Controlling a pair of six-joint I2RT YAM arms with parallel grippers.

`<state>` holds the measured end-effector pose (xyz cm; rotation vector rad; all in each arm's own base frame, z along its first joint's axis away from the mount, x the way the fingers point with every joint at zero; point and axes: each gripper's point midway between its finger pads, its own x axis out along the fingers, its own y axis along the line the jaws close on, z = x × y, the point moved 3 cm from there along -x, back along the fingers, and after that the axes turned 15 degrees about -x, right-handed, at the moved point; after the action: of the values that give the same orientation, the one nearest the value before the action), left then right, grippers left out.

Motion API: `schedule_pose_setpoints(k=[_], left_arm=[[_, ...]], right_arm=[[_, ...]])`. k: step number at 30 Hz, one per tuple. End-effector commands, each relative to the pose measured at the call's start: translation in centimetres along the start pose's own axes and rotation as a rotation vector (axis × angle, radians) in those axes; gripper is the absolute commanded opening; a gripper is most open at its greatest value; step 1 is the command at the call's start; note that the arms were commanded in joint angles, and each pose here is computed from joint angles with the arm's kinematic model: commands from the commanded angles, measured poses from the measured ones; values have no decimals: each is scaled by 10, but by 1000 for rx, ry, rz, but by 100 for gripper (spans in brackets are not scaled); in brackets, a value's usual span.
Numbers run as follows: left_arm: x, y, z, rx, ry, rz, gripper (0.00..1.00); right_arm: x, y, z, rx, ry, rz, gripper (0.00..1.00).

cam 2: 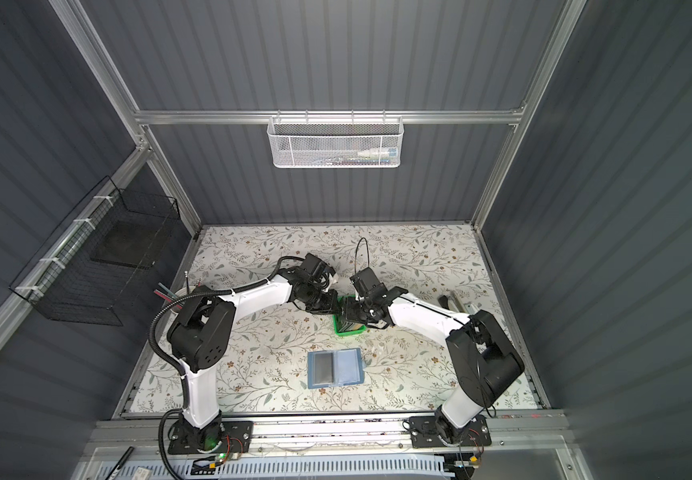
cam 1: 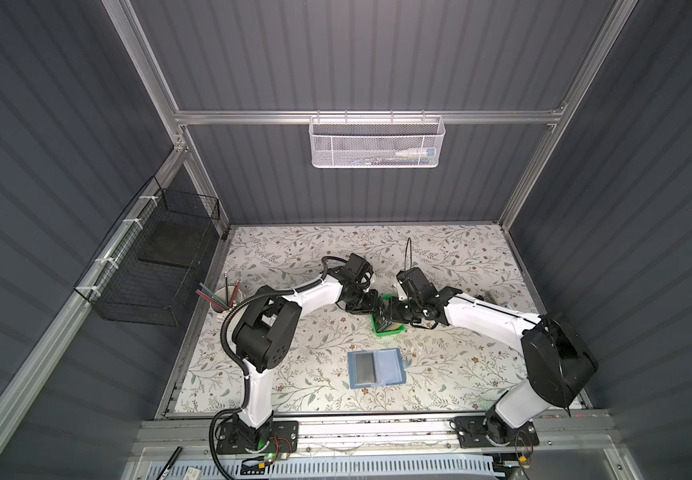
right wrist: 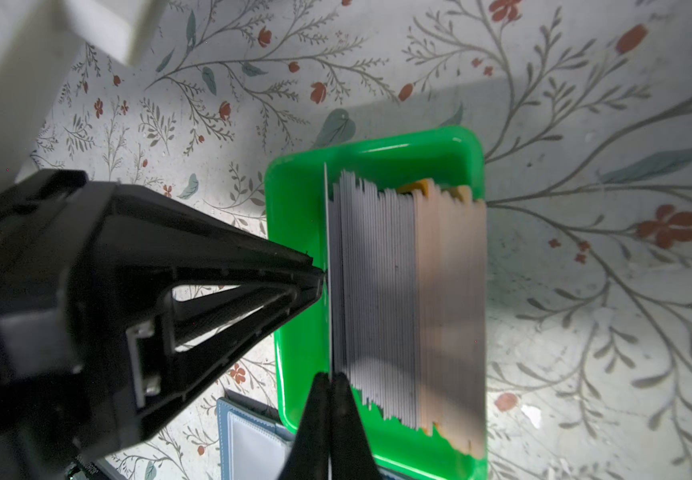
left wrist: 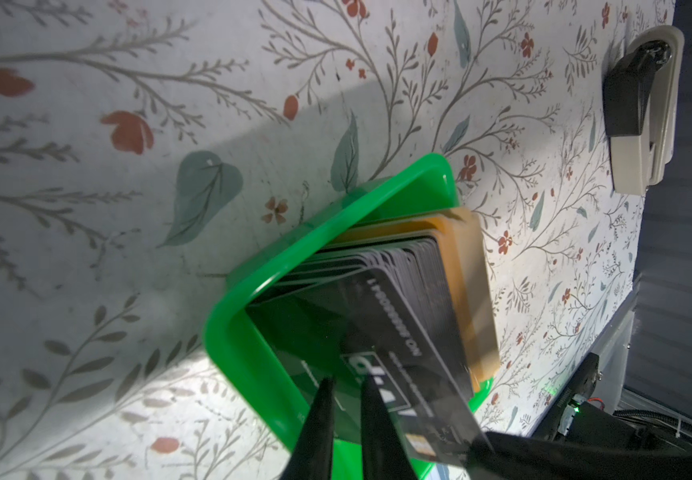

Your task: Put the credit cards into the card holder

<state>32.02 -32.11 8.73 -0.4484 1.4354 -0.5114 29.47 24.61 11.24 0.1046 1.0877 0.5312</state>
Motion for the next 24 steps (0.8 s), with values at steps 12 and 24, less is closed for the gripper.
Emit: schedule_pose_setpoints(k=[12,24], left_arm=[[-38,-22,0,56,-78,-33,21],[-61,-37,1,109,-136,-77,21]], right_arm=[[-33,5,4,3,-87,18,0],[-57,4,-8,19,-136,38,0]])
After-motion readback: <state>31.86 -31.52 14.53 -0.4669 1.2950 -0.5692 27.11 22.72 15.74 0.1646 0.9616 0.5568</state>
